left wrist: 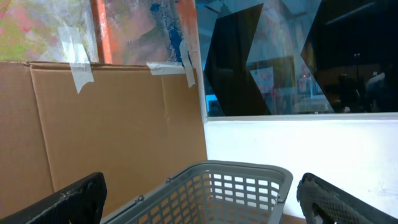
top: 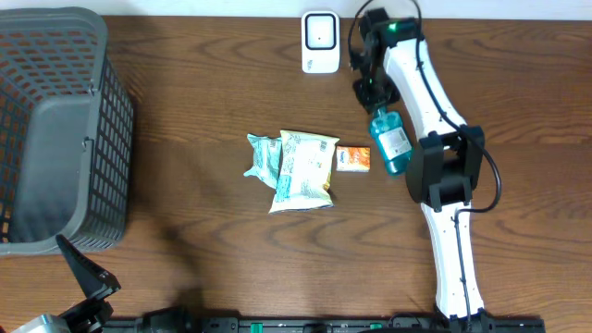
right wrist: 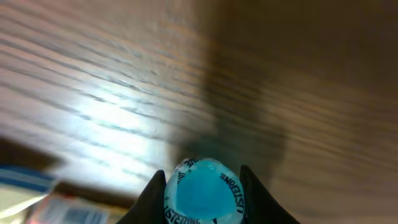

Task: Scan the item barcode
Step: 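Lift the bottle and carry it toward the back right corner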

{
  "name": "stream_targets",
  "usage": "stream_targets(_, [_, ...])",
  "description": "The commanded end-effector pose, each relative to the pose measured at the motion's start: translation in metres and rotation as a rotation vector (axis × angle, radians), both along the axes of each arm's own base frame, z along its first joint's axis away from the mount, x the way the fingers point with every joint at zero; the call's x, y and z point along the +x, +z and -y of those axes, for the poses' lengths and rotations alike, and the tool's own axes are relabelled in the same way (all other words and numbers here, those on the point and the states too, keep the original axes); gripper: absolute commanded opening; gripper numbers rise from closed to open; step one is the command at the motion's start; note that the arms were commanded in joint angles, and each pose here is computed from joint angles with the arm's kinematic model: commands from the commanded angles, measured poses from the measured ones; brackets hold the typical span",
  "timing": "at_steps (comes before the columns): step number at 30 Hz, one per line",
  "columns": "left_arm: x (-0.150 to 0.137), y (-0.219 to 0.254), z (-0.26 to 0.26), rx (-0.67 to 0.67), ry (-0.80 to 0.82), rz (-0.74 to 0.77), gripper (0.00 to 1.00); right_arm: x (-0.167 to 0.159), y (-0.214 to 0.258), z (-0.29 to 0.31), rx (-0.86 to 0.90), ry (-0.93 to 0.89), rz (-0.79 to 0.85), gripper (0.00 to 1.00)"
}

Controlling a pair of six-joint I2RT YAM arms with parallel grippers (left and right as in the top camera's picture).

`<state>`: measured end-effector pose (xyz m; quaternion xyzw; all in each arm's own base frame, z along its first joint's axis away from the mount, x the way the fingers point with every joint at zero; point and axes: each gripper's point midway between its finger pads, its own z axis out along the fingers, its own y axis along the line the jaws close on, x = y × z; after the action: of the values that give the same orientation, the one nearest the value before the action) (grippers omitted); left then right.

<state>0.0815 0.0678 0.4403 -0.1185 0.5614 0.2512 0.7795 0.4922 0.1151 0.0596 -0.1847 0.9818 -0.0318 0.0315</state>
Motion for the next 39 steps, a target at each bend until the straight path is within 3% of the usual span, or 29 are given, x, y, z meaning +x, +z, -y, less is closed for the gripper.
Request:
stream_targets(1, [-0.001, 0.004, 0.004, -0.015, -0.031, 0.034, 0.98, 0.009, 0.07, 0.001, 0.037, -0.065, 0.145, 0.01])
stream_targets(10, [-0.008, 0.024, 0.008, 0.003, -0.069, 0.124, 0.98, -0.013, 0.182, 0.012, 0.114, -0.171, 0.338, 0.01])
stream_targets(15, [-0.008, 0.025, 0.008, 0.005, -0.069, 0.13, 0.98, -0.025, 0.219, 0.016, 0.16, -0.253, 0.409, 0.01])
stream_targets(28, [-0.009, 0.027, 0.009, 0.007, -0.069, 0.14, 0.98, -0.041, 0.216, 0.042, 0.086, -0.555, 0.393, 0.01])
stream_targets(35, [-0.017, 0.041, 0.01, 0.02, -0.07, 0.205, 0.98, -0.041, 0.205, 0.072, 0.011, -1.003, 0.477, 0.01])
stream_targets(39, [-0.015, 0.039, 0.009, 0.018, -0.069, 0.193, 0.98, -0.048, 0.178, 0.083, -0.07, -1.168, 0.455, 0.01])
